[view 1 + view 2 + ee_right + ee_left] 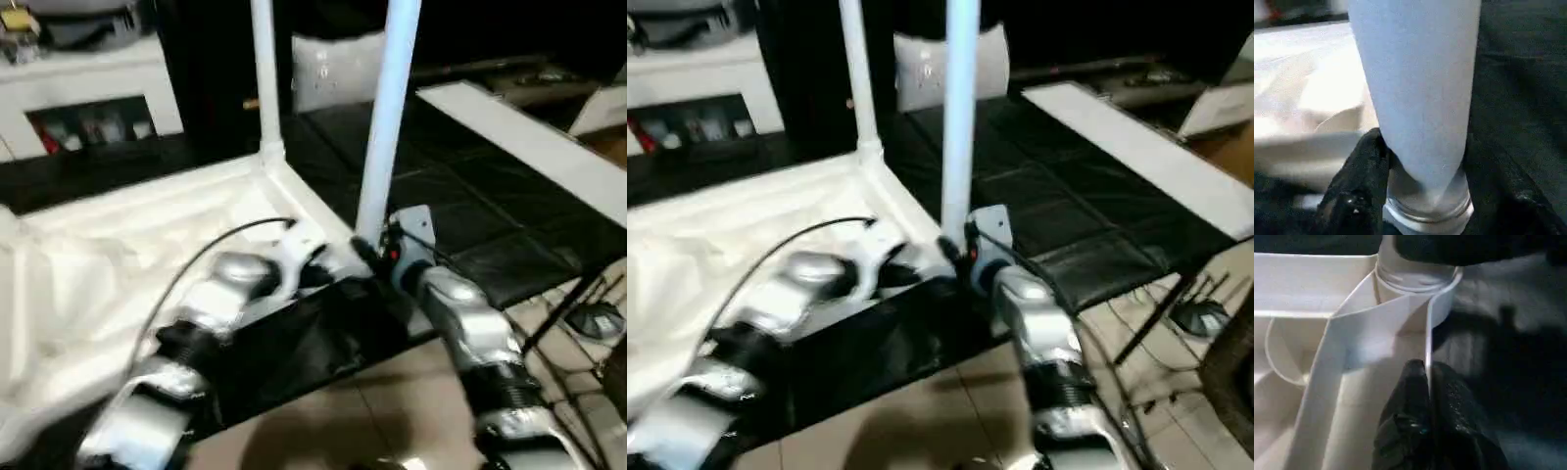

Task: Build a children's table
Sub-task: Rotate leg to tighten

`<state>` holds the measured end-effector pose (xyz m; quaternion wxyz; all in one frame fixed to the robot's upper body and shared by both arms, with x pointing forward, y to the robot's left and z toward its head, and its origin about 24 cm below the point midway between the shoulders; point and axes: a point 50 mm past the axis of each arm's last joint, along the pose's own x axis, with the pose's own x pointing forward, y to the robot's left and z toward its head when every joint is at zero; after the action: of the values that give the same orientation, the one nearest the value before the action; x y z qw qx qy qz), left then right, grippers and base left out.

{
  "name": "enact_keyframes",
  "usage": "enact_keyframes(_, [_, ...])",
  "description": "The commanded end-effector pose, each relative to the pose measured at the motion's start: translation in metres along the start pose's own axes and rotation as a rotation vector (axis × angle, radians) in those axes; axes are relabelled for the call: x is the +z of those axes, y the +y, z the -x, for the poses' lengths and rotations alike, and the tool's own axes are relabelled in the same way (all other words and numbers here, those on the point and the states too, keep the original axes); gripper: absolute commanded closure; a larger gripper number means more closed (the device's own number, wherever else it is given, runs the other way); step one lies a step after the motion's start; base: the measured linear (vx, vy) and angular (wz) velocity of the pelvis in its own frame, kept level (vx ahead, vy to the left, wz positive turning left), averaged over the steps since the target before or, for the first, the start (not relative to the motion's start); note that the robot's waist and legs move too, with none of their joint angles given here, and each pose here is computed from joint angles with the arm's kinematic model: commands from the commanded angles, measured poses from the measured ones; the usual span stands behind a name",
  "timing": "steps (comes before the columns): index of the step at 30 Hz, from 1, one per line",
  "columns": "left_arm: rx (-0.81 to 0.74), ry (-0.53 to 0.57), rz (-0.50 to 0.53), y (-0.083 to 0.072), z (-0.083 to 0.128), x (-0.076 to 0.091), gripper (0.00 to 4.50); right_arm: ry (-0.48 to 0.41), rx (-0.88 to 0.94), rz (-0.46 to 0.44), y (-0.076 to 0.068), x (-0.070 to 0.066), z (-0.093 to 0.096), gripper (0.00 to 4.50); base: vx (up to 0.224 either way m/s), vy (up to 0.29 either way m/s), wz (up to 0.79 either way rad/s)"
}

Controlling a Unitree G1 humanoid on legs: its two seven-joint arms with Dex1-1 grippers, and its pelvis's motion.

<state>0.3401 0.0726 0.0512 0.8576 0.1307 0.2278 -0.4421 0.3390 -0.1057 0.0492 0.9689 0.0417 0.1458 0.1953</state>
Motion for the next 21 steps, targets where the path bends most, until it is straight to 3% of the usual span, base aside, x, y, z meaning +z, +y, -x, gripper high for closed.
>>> enact_keyframes(1, [0.031,-0.160,-0.084,-0.003,-0.003,0.045,4.50,-0.002,0.045,-0.079,0.027,-0.003,-0.012,2.01,0.033,0.058,-0.26])
enact_keyframes(7, [0.012,-0.151,-0.121,-0.004,-0.002,0.044,4.50,-0.066,0.040,-0.071,0.027,0.006,-0.014,1.39,0.070,0.068,0.01])
enact_keyframes(11, [-0.049,-0.139,-0.149,-0.005,0.002,0.035,4.50,-0.132,0.066,0.032,0.019,0.010,-0.006,1.03,0.000,0.000,0.00])
enact_keyframes(16, [-0.069,-0.113,-0.167,-0.002,0.007,0.024,4.50,-0.197,0.122,0.100,0.003,0.013,0.011,0.68,0.000,0.000,0.00])
enact_keyframes(21, [-0.115,-0.088,-0.198,0.003,0.017,0.012,4.50,-0.238,0.255,0.175,-0.021,0.017,0.047,0.28,0.000,0.000,0.00])
